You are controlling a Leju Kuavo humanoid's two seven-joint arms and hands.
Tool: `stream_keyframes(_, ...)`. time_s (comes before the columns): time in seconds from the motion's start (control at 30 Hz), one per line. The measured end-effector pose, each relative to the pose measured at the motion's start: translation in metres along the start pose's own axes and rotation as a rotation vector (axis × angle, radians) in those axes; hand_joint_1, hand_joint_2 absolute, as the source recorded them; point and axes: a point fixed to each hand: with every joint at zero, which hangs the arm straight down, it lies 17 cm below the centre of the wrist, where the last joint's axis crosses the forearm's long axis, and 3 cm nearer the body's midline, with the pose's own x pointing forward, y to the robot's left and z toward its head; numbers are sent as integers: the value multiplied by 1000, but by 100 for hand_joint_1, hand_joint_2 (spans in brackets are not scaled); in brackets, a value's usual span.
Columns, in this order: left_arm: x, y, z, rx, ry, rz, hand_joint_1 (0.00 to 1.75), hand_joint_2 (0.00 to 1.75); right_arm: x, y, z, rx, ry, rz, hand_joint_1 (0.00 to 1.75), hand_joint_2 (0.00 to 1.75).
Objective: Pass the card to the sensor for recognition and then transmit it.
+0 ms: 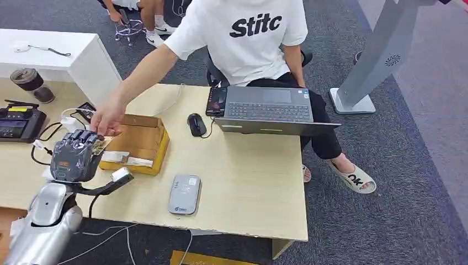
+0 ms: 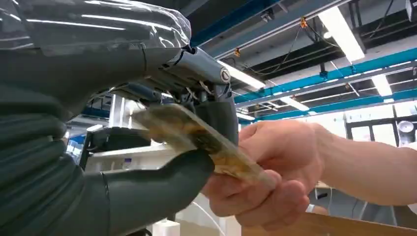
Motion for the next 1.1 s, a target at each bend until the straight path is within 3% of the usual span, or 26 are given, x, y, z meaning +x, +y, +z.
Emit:
stream_keyframes(0.53,11,-5,5,-14,-12,40,175,175,1,1,0,2,-15,14,0,175)
stream_keyframes(1.1,151,4,-40,-29,-161,279,175,175,2,0,0,-2,-15,32,0,175)
